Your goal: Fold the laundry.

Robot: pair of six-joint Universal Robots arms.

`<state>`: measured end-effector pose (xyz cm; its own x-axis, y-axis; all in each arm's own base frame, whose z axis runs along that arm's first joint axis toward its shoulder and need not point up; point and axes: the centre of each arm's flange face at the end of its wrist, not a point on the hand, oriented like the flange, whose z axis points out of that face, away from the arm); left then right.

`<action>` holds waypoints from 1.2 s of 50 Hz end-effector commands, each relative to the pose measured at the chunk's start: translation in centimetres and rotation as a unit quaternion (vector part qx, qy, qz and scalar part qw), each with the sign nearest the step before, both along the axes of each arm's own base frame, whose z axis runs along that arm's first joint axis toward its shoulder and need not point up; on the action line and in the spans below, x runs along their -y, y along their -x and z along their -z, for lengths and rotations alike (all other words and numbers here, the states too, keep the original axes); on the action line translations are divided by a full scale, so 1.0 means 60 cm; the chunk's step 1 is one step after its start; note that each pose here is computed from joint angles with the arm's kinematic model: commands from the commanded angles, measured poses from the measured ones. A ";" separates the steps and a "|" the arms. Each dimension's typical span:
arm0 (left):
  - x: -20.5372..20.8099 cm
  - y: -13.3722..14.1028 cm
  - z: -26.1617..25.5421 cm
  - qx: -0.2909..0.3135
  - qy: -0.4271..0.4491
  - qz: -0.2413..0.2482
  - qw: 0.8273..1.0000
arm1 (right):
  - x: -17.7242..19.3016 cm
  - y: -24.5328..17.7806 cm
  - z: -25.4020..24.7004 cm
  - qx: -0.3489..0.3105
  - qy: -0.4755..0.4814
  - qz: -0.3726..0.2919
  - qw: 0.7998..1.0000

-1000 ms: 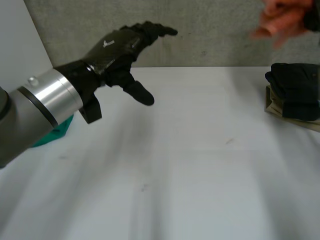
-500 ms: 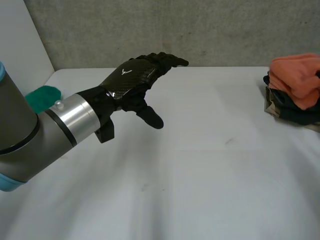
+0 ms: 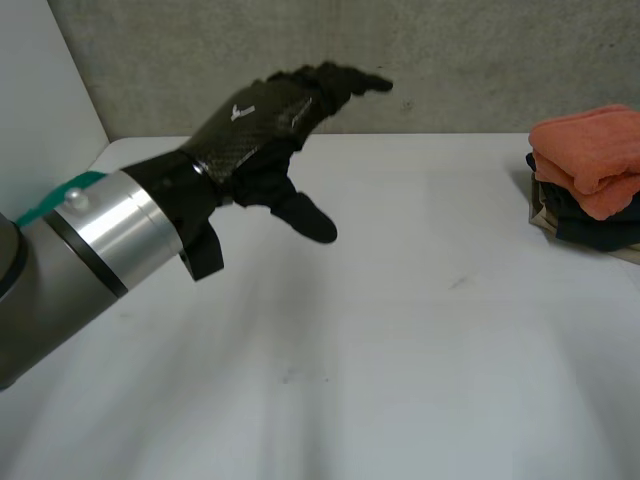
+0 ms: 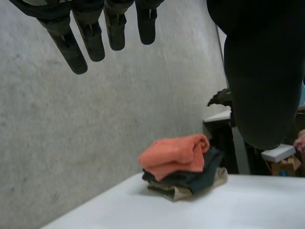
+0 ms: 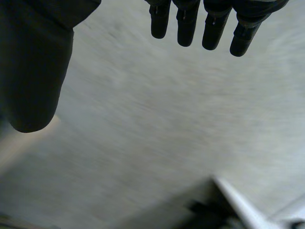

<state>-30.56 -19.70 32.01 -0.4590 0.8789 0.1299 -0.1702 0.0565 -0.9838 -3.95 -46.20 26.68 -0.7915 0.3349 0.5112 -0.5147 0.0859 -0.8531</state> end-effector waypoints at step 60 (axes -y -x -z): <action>0.369 -0.219 0.060 0.055 0.156 -0.428 0.889 | -0.295 -0.486 0.164 0.032 -0.071 -0.431 0.899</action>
